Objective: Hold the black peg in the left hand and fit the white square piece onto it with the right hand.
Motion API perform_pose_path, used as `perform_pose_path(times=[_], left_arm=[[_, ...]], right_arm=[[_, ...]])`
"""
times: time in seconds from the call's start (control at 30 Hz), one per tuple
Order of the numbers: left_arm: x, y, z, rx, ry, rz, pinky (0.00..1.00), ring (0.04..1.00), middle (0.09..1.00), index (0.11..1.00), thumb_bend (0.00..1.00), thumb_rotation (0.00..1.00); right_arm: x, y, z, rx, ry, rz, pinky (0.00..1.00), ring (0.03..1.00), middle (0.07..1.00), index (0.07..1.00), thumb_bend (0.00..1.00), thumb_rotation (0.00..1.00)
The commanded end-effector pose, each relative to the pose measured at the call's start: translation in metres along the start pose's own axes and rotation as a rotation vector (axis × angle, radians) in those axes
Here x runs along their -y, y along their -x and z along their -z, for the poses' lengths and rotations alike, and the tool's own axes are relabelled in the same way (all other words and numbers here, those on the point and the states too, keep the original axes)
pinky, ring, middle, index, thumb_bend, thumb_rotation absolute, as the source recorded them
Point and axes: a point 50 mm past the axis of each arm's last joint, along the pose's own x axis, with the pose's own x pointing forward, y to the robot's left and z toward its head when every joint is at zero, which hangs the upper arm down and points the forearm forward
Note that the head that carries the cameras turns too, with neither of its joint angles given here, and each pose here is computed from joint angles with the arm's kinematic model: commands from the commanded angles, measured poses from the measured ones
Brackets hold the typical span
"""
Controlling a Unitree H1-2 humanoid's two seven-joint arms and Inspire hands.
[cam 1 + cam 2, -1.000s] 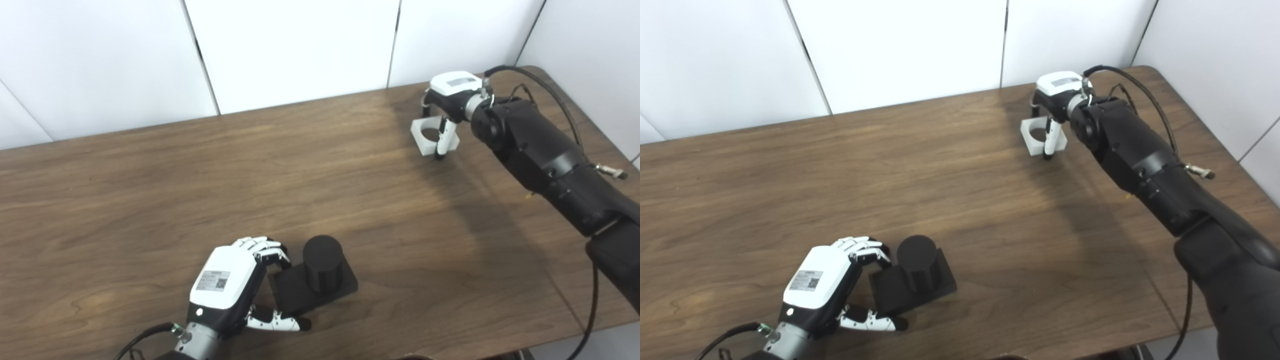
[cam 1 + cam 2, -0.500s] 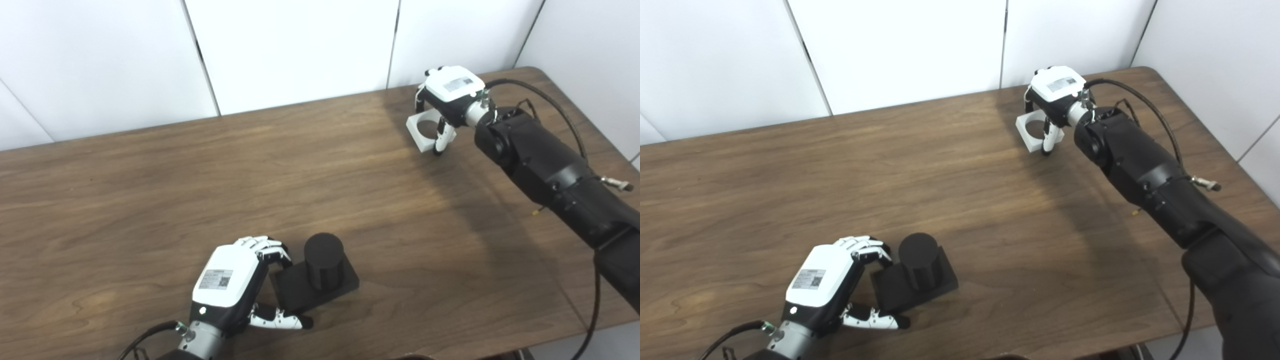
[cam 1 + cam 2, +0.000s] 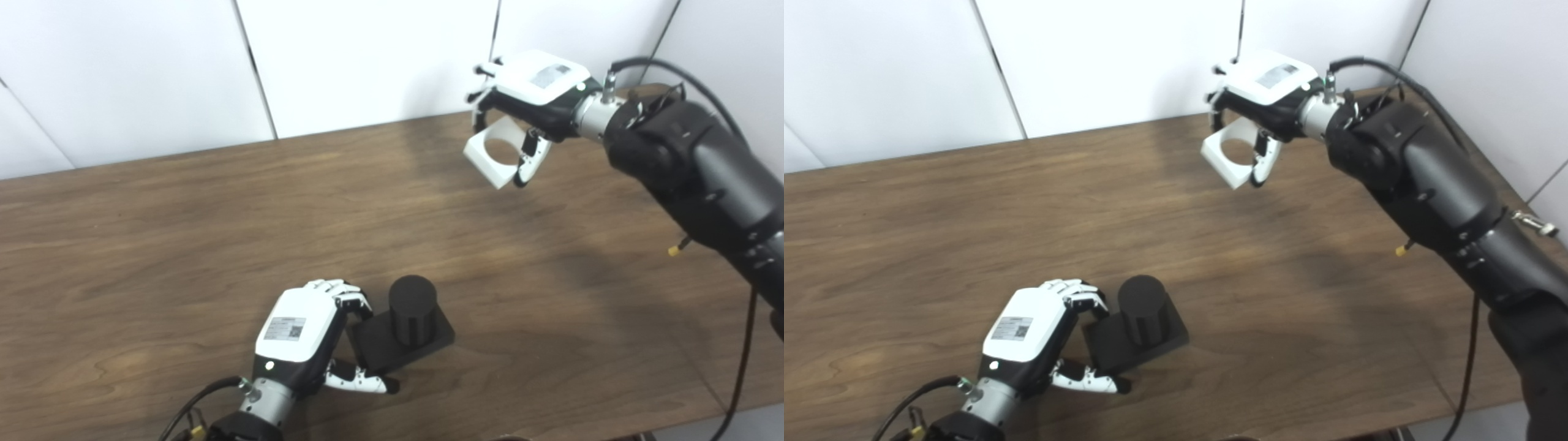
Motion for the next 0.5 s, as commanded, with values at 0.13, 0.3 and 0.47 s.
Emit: perform_pose_path(times=[0.13, 0.3, 0.47], left_arm=[[0.019, -0.004, -0.005, -0.014, -0.004, 0.113, 0.85, 0.822, 0.762, 0.486, 0.52, 0.05], [0.020, -0.007, -0.009, -0.013, -0.008, 0.120, 0.84, 0.820, 0.761, 0.486, 0.52, 0.05], [0.019, -0.008, -0.011, -0.014, -0.006, 0.126, 0.84, 0.821, 0.762, 0.487, 0.52, 0.05]], right_arm=[[0.060, 0.024, -0.035, 0.088, -0.022, 0.020, 1.00, 1.000, 0.860, 0.485, 0.52, 0.14], [0.075, 0.037, -0.070, 0.203, -0.041, 0.036, 1.00, 1.000, 0.842, 0.483, 0.52, 0.14], [0.077, 0.048, -0.093, 0.280, -0.053, 0.052, 1.00, 1.000, 0.836, 0.483, 0.52, 0.13]])
